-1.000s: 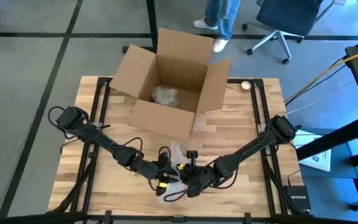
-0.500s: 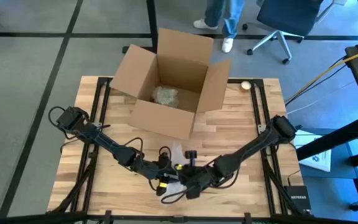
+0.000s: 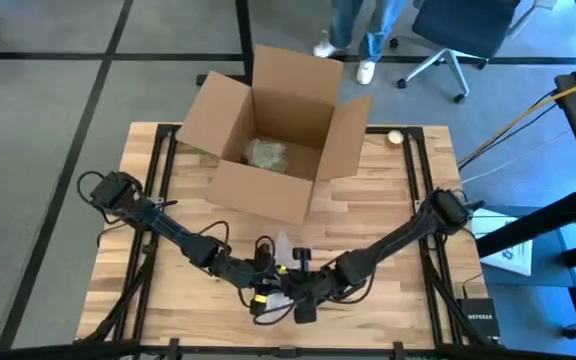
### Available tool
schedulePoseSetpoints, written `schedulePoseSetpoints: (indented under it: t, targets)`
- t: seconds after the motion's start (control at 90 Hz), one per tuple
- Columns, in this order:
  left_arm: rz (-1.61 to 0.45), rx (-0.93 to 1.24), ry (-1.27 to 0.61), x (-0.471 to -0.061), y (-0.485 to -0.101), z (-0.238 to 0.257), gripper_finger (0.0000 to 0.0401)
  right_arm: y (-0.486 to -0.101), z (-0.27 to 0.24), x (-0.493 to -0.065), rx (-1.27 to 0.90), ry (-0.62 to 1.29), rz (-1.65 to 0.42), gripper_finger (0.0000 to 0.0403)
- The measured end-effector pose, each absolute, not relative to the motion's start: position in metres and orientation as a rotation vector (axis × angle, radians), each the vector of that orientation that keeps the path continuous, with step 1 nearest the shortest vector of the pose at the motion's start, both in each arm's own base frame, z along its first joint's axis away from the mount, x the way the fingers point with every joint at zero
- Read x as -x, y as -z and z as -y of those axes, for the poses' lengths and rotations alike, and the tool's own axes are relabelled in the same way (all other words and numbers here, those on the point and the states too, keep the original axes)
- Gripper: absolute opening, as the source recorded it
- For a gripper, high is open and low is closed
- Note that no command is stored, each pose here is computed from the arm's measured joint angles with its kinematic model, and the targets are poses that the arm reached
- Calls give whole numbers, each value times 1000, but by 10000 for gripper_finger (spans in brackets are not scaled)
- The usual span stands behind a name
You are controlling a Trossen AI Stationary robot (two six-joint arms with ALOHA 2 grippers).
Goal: Wrap mug
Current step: Wrap the blue mug with bubble wrap
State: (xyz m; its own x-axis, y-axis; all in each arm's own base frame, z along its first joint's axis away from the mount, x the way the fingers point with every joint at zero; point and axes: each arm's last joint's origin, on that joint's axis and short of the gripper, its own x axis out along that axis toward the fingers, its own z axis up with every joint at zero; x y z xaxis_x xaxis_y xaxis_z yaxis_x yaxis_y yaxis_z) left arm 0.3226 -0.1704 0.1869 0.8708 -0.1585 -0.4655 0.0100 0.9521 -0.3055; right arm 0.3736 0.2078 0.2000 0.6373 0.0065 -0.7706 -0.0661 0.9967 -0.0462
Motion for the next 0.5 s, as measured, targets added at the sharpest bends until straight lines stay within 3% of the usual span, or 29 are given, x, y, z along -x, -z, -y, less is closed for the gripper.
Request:
schedulePoseSetpoints:
  t: [0.367,0.5]
  targets:
    - [-486,309,113,-294,-233,169,115,-198,-208,-374,78,-45,-887,0]
    - [-446,256,14,-283,-244,168,115,-198,-208,-373,81,-44,-888,0]
